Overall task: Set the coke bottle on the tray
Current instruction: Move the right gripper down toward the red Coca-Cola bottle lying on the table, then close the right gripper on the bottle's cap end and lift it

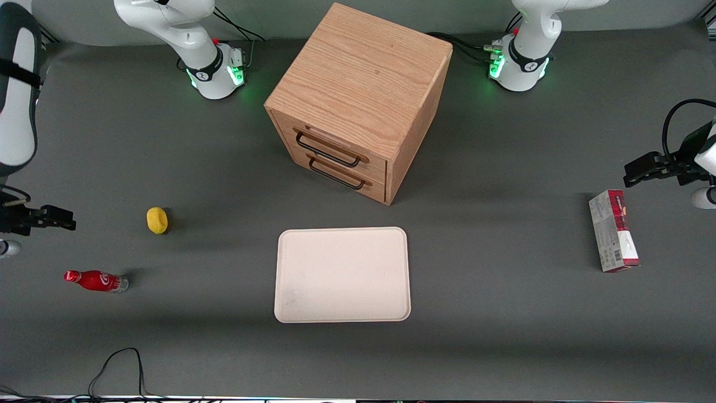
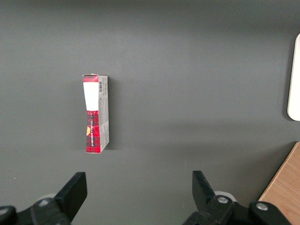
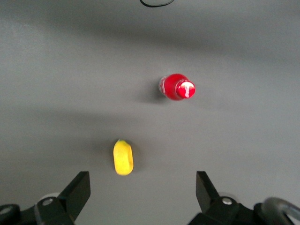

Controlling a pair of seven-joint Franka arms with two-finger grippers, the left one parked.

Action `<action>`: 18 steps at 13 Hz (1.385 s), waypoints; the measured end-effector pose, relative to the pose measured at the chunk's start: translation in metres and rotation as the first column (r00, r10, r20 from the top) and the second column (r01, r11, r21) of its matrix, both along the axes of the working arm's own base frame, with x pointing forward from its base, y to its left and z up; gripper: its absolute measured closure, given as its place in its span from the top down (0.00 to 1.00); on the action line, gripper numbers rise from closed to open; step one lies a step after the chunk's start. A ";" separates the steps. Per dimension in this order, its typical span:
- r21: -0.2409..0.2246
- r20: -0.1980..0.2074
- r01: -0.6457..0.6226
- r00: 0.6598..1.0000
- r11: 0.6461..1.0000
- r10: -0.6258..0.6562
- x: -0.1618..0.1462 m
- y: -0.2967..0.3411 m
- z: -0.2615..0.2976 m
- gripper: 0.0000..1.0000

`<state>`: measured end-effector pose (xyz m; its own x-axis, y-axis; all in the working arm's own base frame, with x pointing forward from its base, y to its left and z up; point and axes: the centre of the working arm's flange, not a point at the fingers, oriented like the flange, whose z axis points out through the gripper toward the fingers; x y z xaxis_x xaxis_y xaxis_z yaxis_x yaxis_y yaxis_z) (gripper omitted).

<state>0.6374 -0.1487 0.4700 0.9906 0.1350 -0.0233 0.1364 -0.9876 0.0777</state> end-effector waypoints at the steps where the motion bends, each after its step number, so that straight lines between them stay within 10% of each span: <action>1: 0.014 0.016 -0.027 1.000 1.000 0.027 0.005 -0.010 -0.012 1.00; 18: 0.041 0.139 -0.125 0.983 0.991 0.118 0.042 -0.066 -0.149 0.95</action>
<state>0.6791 -0.2152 0.3208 0.9603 0.2521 0.1197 0.2470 -0.9674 0.0556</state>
